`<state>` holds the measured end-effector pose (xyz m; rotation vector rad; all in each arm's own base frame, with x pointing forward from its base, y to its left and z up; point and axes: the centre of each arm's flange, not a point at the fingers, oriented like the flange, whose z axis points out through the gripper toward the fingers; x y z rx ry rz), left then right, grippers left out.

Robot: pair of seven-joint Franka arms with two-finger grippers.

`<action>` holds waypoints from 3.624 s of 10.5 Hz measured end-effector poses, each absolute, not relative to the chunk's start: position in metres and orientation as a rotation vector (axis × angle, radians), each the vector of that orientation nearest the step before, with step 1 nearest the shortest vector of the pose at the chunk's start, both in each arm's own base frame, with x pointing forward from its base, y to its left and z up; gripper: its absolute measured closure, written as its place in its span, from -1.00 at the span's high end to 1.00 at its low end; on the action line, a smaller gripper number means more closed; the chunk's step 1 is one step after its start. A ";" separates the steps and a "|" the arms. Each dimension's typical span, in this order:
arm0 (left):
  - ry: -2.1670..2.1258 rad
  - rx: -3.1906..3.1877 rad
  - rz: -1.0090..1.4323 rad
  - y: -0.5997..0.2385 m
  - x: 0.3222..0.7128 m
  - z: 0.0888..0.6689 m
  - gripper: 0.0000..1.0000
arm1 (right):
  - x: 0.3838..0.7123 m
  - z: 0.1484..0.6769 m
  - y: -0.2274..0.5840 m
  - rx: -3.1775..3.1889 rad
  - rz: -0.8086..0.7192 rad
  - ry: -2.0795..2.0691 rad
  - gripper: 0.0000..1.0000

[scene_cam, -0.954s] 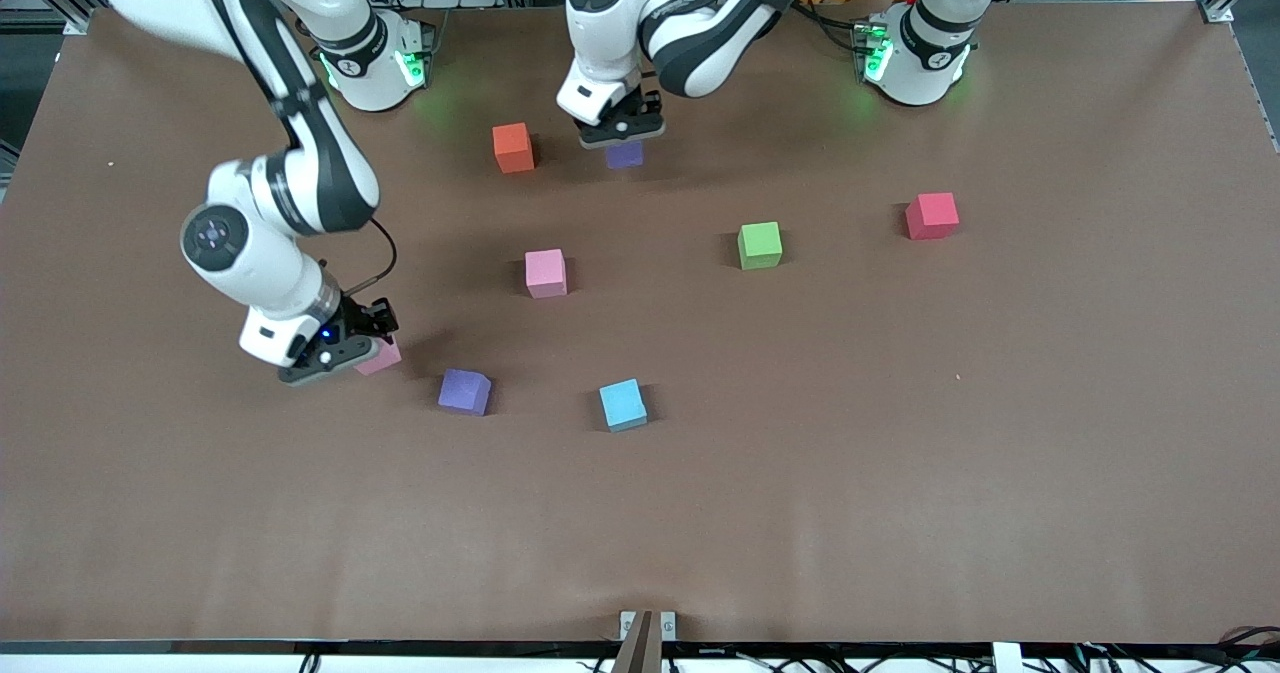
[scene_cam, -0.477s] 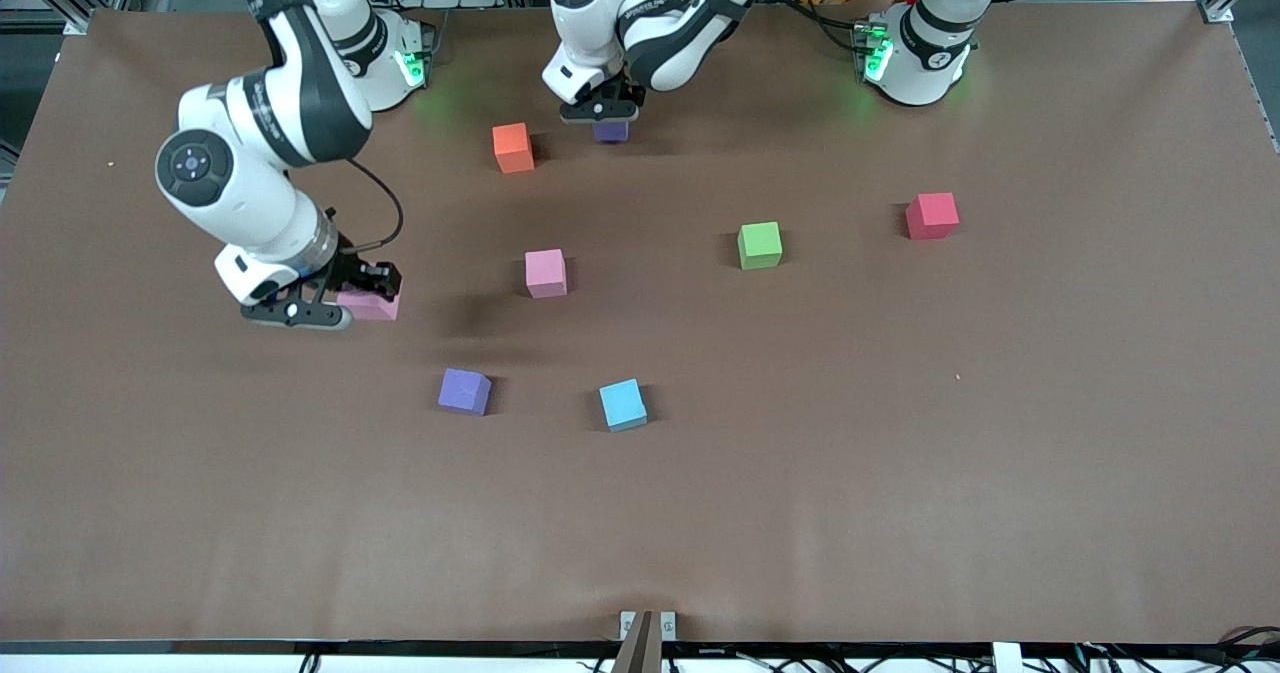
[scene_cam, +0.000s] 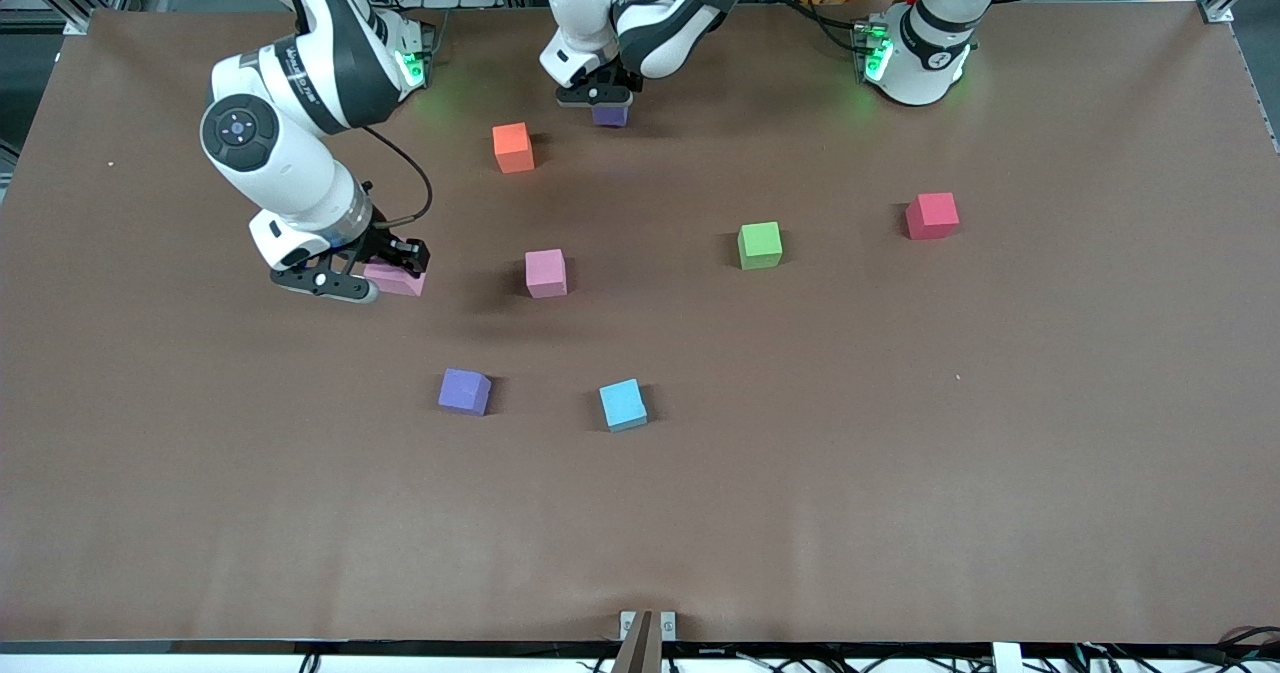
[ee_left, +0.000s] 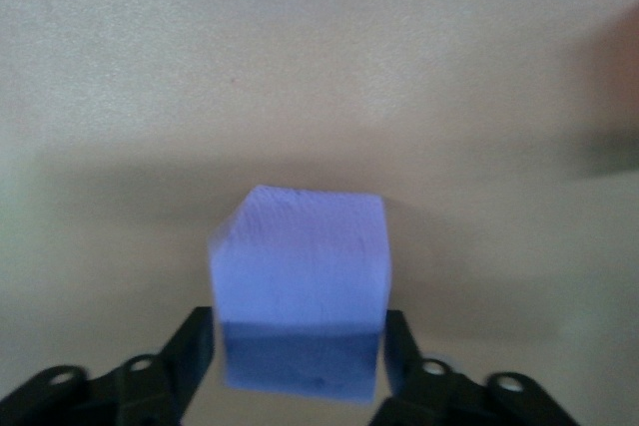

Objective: Arrange blocks into number 1

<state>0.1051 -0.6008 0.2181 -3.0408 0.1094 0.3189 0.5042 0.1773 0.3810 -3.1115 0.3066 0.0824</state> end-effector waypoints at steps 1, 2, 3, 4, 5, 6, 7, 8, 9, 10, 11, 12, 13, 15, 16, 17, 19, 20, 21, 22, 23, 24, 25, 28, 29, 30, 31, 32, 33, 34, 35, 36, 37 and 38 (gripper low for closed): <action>0.108 -3.033 0.319 -0.600 0.106 0.219 0.95 | 0.504 0.381 0.177 -3.112 0.083 0.307 0.17; 0.101 -3.029 0.315 -0.600 0.110 0.224 1.00 | 0.504 0.381 0.177 -3.112 0.083 0.306 0.17; 0.081 -3.028 0.305 -0.600 0.119 0.233 1.00 | 0.503 0.381 0.179 -3.112 0.084 0.302 0.17; 0.036 -3.034 0.289 -0.597 0.138 0.247 1.00 | 0.502 0.380 0.183 -3.114 0.085 0.287 0.17; -0.040 -3.051 0.270 -0.590 0.171 0.265 1.00 | 0.498 0.380 0.192 -3.117 0.088 0.261 0.17; -0.149 -3.069 0.247 -0.575 0.216 0.284 1.00 | 0.492 0.379 0.206 -3.120 0.094 0.243 0.17; -0.232 -3.081 0.221 -0.554 0.265 0.299 1.00 | 0.482 0.377 0.225 -3.122 0.103 0.251 0.17; -0.272 -3.080 0.198 -0.532 0.302 0.305 1.00 | 0.465 0.373 0.253 -3.126 0.117 0.258 0.17; -0.277 -3.062 0.173 -0.514 0.322 0.302 1.00 | 0.440 0.369 0.290 -3.138 0.130 0.232 0.17; -0.258 -3.030 0.145 -0.498 0.328 0.292 1.00 | 0.409 0.365 0.330 -3.153 0.139 0.168 0.17; -0.212 -2.997 0.134 -0.482 0.331 0.280 1.00 | 0.378 0.361 0.364 -3.165 0.144 0.108 0.17; -0.157 -2.978 0.149 -0.464 0.340 0.271 1.00 | 0.351 0.356 0.389 -3.169 0.136 0.090 0.17; -0.111 -2.976 0.167 -0.446 0.356 0.268 1.00 | 0.332 0.349 0.408 -3.159 0.112 0.101 0.17; -0.066 -2.987 0.188 -0.409 0.397 0.268 1.00 | 0.299 0.325 0.432 -3.127 0.062 0.125 0.17; -0.048 -2.988 0.189 -0.394 0.412 0.268 1.00 | 0.283 0.310 0.438 -3.119 0.051 0.151 0.17; -0.040 -2.981 0.185 -0.383 0.419 0.266 1.00 | 0.270 0.295 0.445 -3.115 0.049 0.183 0.17; -0.052 -2.965 0.203 -0.372 0.420 0.258 1.00 | 0.249 0.270 0.454 -3.126 0.063 0.223 0.17; -0.074 -2.961 0.214 -0.366 0.422 0.253 1.00 | 0.243 0.260 0.454 -3.137 0.074 0.221 0.17; -0.108 -2.959 0.219 -0.362 0.423 0.248 1.00 | 0.237 0.253 0.451 -3.147 0.083 0.221 0.17; -0.139 -2.962 0.216 -0.360 0.422 0.244 1.00 | 0.231 0.248 0.449 -3.153 0.089 0.224 0.17; -0.172 -2.977 0.198 -0.361 0.420 0.240 1.00 | 0.225 0.245 0.448 -3.158 0.093 0.220 0.17; -0.215 -3.002 0.171 -0.363 0.416 0.235 1.00 | 0.219 0.244 0.450 -3.159 0.095 0.207 0.17; -0.245 -3.025 0.153 -0.365 0.409 0.227 1.00 | 0.210 0.242 0.454 -3.156 0.092 0.189 0.17; -0.258 -3.033 0.156 -0.363 0.399 0.216 1.00 | 0.187 0.230 0.462 -3.153 0.086 0.149 0.17; -0.258 -3.033 0.156 -0.363 0.399 0.216 1.00 | 0.184 0.227 0.463 -3.155 0.087 0.140 0.17; -0.258 -3.032 0.157 -0.363 0.399 0.215 1.00 | 0.182 0.225 0.464 -3.156 0.088 0.138 0.17; -0.259 -3.030 0.161 -0.362 0.399 0.214 1.00 | 0.179 0.225 0.465 -3.155 0.086 0.136 0.17; -0.261 -3.026 0.169 -0.361 0.399 0.211 1.00 | 0.176 0.224 0.466 -3.156 0.086 0.127 0.17; -0.264 -3.022 0.177 -0.360 0.399 0.208 1.00 | 0.170 0.223 0.468 -3.159 0.088 0.113 0.17; -0.268 -3.020 0.183 -0.359 0.399 0.205 1.00 | 0.166 0.222 0.469 -3.162 0.088 0.102 0.17; -0.270 -3.017 0.189 -0.358 0.399 0.203 1.00 | 0.161 0.220 0.471 -3.167 0.086 0.095 0.17; -0.271 -3.014 0.197 -0.357 0.399 0.200 1.00 | 0.157 0.217 0.471 -3.176 0.074 0.088 0.17; -0.271 -3.011 0.206 -0.357 0.398 0.197 1.00 | 0.155 0.213 0.471 -3.185 0.064 0.087 0.19; -0.272 -3.009 0.211 -0.357 0.398 0.194 1.00 | 0.154 0.210 0.471 -3.190 0.059 0.093 0.20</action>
